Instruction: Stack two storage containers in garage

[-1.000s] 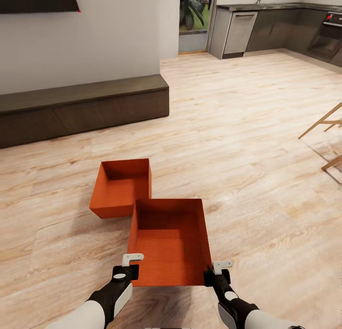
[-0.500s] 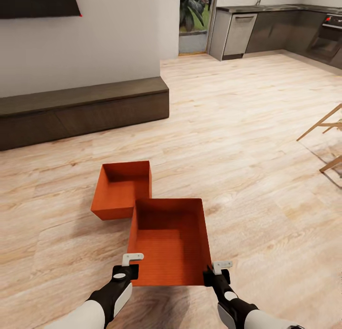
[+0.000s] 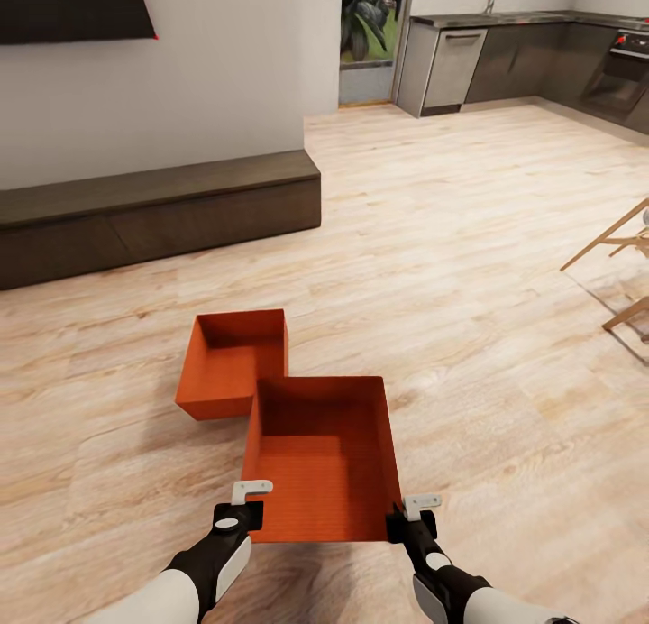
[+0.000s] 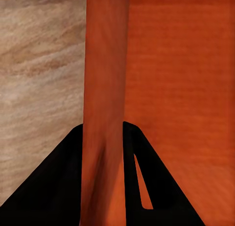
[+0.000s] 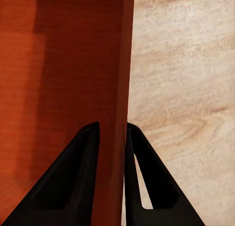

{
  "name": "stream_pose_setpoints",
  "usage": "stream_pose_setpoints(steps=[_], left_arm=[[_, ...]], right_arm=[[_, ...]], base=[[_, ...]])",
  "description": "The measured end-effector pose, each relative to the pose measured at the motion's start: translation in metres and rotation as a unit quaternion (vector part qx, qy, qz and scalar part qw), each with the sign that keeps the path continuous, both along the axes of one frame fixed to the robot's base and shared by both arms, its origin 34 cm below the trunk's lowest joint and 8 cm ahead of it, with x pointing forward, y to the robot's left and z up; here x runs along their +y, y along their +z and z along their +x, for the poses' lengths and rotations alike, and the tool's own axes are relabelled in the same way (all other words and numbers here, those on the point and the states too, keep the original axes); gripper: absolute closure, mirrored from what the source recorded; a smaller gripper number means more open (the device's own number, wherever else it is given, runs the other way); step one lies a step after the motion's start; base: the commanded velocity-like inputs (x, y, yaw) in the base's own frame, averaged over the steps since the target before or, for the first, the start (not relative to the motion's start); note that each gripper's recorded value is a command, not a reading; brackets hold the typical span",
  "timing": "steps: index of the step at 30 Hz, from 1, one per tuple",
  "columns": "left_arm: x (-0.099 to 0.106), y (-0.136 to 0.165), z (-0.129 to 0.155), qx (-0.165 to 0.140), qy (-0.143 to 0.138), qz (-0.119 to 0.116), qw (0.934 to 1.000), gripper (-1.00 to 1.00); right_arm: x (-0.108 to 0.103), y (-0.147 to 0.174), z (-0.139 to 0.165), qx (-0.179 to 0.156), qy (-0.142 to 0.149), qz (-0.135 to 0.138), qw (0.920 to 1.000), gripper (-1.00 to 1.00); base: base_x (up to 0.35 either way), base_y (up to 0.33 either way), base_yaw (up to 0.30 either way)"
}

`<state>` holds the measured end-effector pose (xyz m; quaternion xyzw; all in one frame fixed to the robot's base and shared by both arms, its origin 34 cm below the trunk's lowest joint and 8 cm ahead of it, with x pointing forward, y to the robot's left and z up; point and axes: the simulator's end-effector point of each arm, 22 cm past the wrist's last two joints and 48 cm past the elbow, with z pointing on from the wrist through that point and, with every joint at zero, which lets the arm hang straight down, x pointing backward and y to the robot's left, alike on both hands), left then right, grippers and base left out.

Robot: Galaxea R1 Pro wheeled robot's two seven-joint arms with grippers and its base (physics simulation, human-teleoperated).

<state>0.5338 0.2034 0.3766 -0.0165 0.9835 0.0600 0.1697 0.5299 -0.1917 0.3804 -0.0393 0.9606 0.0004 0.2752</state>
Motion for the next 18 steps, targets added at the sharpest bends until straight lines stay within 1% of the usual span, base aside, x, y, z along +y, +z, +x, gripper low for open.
stream_pose_setpoints(steps=[18], left_arm=[[0.000,0.032,0.002,0.000,0.000,0.000,1.0000,1.00]], right_arm=[[0.000,0.032,0.002,0.000,-0.001,0.000,1.0000,1.00]], base=[[0.000,0.000,0.000]])
